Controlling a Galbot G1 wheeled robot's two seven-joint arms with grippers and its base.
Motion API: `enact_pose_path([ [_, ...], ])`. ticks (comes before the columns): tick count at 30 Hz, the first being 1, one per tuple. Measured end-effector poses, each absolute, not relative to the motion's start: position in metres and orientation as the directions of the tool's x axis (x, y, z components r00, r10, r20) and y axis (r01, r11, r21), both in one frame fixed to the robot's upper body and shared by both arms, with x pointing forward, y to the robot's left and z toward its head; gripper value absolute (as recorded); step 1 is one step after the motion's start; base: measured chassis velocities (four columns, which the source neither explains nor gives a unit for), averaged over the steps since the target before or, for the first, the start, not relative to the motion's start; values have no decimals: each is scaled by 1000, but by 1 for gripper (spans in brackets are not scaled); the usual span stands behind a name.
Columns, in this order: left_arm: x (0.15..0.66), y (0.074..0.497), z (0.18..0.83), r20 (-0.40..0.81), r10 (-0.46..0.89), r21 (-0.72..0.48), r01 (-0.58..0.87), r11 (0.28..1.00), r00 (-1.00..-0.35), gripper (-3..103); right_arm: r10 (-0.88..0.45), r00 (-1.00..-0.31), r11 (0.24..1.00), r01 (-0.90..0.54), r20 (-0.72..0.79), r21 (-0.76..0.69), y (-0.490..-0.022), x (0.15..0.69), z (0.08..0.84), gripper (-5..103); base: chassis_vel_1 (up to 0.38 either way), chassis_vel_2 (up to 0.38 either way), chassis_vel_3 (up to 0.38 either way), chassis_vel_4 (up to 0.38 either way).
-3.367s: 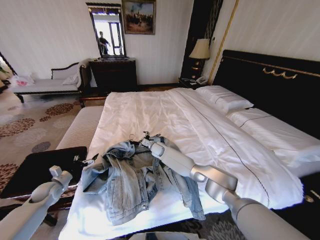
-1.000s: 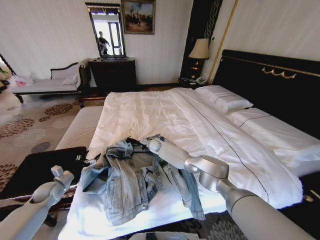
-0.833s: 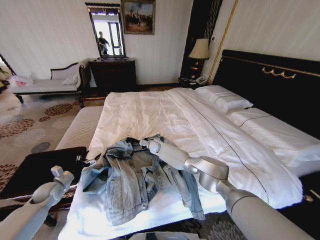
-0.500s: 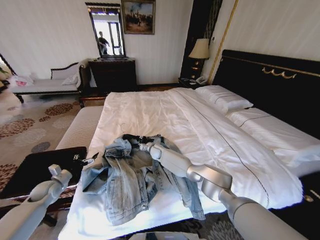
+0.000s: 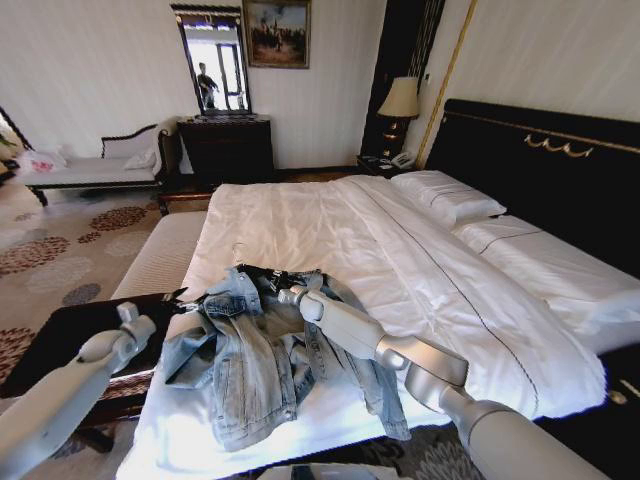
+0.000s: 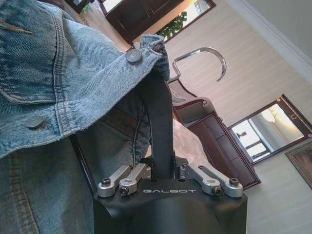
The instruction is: Pick up the clothes from the bed and hang them on the clothes hanger.
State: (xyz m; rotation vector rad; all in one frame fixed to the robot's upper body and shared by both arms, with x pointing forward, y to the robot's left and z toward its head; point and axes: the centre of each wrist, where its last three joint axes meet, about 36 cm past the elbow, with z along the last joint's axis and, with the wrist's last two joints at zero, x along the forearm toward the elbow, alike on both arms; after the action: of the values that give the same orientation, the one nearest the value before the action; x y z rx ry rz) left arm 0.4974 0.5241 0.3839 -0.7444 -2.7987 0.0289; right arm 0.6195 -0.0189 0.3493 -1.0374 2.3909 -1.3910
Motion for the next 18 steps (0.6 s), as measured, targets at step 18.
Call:
enact_pose_path([
  [18,558,515,367,210,660,-90,658,748,-721,88,-678,-721,323,-468,143,-823,-13,613,360,21,0,0,0,0],
])
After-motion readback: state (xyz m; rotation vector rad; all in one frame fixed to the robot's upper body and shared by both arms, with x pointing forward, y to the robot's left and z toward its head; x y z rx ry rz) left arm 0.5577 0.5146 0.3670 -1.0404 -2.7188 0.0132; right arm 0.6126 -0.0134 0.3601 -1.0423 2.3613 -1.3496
